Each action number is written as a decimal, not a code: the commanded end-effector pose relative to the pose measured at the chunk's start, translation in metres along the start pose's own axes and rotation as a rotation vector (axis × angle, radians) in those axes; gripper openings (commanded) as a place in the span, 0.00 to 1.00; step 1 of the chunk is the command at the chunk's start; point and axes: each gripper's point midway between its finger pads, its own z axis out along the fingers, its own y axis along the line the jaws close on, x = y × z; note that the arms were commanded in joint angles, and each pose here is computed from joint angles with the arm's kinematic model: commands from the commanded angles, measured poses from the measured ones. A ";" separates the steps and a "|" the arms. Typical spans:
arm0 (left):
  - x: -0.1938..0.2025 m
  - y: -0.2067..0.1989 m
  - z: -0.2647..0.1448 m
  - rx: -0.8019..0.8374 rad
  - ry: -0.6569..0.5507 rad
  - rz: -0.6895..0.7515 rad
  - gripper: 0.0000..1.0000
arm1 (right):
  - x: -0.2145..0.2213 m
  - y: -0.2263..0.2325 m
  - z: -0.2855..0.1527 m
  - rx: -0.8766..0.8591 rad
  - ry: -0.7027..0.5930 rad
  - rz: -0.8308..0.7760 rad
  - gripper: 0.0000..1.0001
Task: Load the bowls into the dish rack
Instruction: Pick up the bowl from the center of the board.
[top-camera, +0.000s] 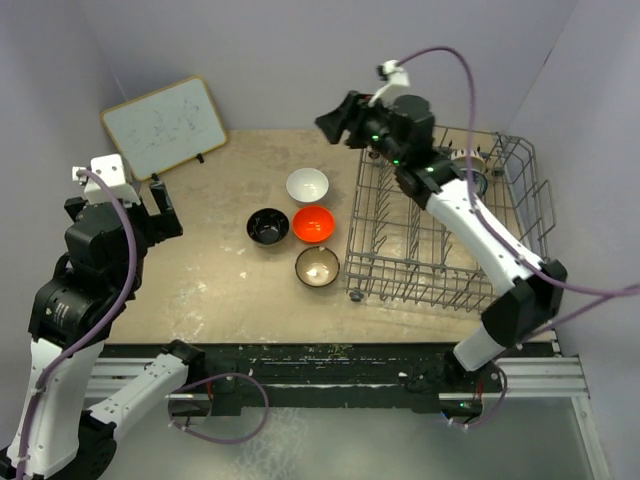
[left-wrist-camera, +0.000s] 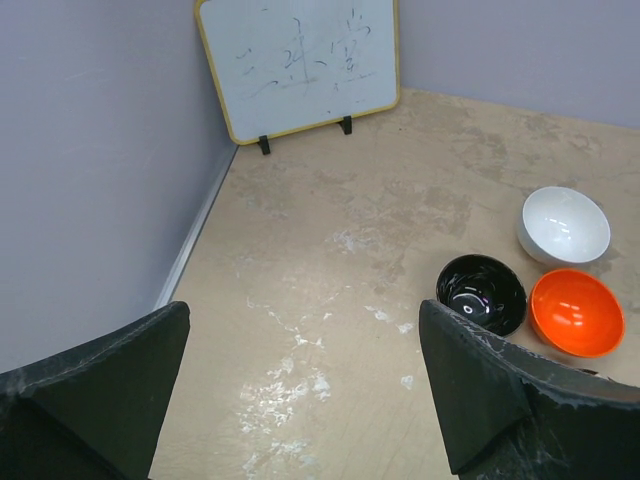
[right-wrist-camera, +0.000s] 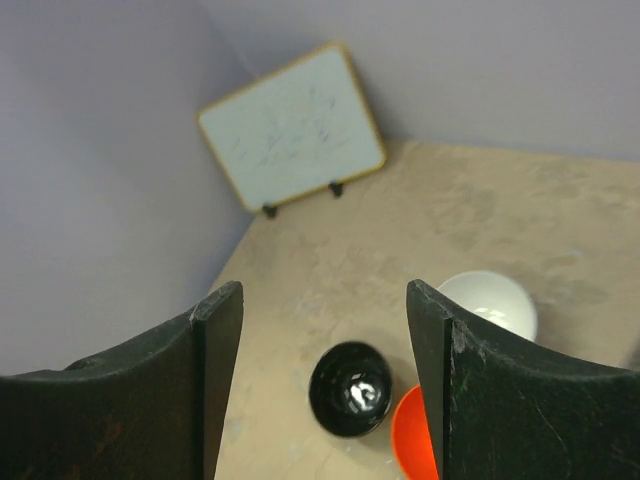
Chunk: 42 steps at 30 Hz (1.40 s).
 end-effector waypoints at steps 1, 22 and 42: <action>-0.009 0.007 -0.009 -0.012 -0.024 -0.035 0.99 | 0.052 0.047 0.025 -0.108 0.169 -0.075 0.69; -0.021 0.039 -0.032 -0.090 -0.088 -0.063 0.99 | 0.308 0.081 0.060 -0.122 0.799 -0.401 0.66; -0.015 0.034 -0.026 -0.090 -0.067 -0.053 0.99 | 0.389 0.055 0.067 -0.113 0.901 -0.534 0.55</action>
